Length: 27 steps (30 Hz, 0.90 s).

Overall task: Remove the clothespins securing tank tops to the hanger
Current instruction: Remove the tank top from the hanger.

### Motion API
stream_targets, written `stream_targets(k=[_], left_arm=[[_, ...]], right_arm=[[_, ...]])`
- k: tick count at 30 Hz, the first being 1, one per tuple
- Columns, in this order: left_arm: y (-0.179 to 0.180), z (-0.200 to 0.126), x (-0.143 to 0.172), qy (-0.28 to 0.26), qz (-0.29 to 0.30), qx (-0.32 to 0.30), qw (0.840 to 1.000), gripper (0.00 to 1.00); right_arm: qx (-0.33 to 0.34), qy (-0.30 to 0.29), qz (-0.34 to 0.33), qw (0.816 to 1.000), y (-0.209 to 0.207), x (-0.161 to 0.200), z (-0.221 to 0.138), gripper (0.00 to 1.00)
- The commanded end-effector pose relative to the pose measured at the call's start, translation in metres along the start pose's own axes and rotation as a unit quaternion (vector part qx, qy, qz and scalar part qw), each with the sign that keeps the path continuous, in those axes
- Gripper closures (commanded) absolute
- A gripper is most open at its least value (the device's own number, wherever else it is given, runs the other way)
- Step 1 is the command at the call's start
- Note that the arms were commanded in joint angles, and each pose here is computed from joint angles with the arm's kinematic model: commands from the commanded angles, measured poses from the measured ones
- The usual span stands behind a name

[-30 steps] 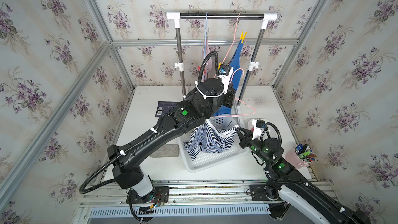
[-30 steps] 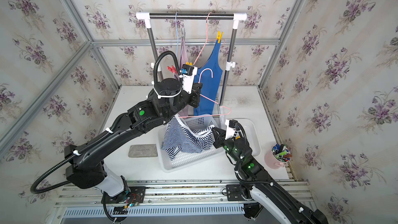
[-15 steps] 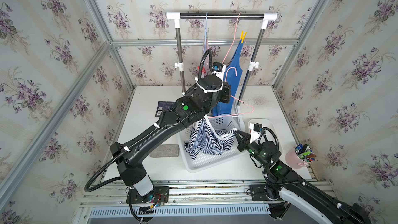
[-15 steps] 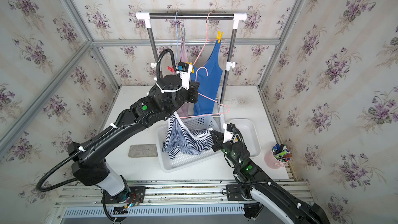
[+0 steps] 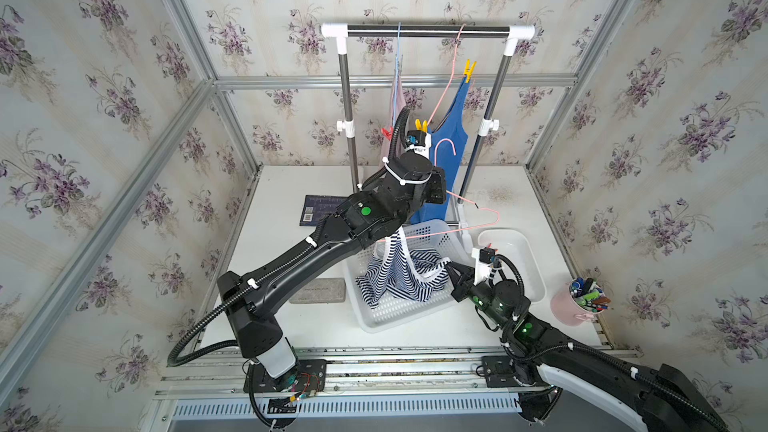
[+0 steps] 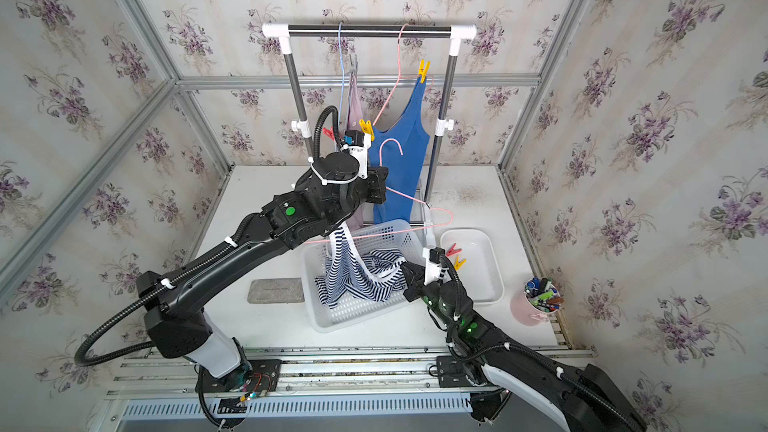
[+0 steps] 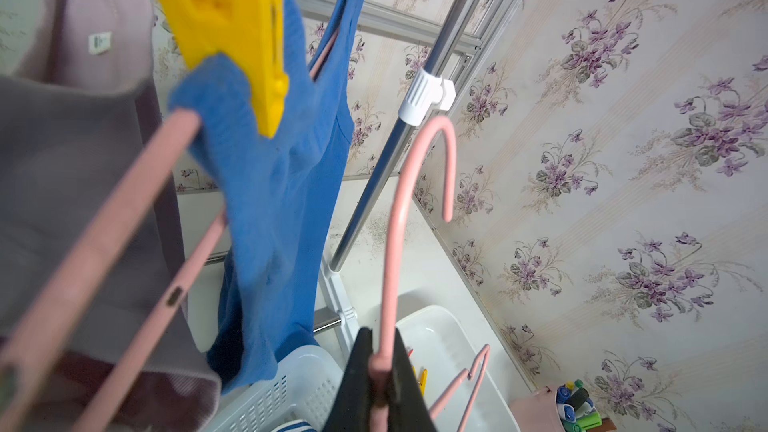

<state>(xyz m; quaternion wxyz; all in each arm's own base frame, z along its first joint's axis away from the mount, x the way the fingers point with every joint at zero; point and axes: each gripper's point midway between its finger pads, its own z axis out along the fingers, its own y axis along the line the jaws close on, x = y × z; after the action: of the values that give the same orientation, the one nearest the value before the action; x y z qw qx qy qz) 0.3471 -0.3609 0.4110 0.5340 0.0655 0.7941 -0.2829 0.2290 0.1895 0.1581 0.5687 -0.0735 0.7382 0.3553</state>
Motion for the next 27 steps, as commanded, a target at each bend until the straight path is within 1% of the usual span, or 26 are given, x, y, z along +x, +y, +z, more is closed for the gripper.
stream_targets(k=[1,5,7,9,12,15,17,21,25,27], left_arm=[[-0.006,-0.005,-0.013,-0.027,-0.036,0.021,0.999,1.00],[-0.005,-0.006,-0.012,-0.032,-0.042,0.025,0.998,1.00],[-0.006,-0.006,-0.012,-0.034,-0.046,0.029,0.998,1.00],[-0.006,-0.006,-0.013,-0.040,-0.049,0.033,0.997,1.00],[-0.009,-0.007,-0.017,-0.056,-0.051,0.045,0.996,1.00],[-0.013,-0.005,-0.020,-0.064,-0.052,0.054,0.995,1.00],[-0.016,-0.003,-0.022,-0.067,-0.051,0.059,0.995,1.00],[-0.020,0.001,-0.024,-0.068,-0.058,0.067,0.994,1.00],[-0.025,0.002,-0.025,-0.071,-0.069,0.084,0.991,1.00],[-0.025,0.002,-0.026,-0.072,-0.074,0.087,0.991,1.00]], right_arm=[[0.005,-0.028,-0.021,0.999,0.000,-0.013,-0.004,0.83],[-0.012,-0.050,-0.041,0.998,0.008,-0.026,-0.011,0.62],[-0.018,-0.052,-0.049,0.997,0.012,-0.029,-0.013,0.54],[-0.028,-0.049,-0.057,0.997,0.017,-0.031,-0.013,0.50],[-0.058,-0.060,-0.065,0.994,0.032,-0.041,-0.017,0.47],[-0.101,-0.093,-0.077,0.988,0.057,-0.059,-0.025,0.47],[-0.120,-0.104,-0.095,0.983,0.077,-0.069,-0.029,0.46],[-0.137,-0.127,-0.121,0.975,0.105,-0.089,-0.033,0.46],[-0.165,-0.149,-0.120,0.967,0.128,-0.105,-0.031,0.46],[-0.168,-0.151,-0.125,0.966,0.136,-0.109,-0.025,0.46]])
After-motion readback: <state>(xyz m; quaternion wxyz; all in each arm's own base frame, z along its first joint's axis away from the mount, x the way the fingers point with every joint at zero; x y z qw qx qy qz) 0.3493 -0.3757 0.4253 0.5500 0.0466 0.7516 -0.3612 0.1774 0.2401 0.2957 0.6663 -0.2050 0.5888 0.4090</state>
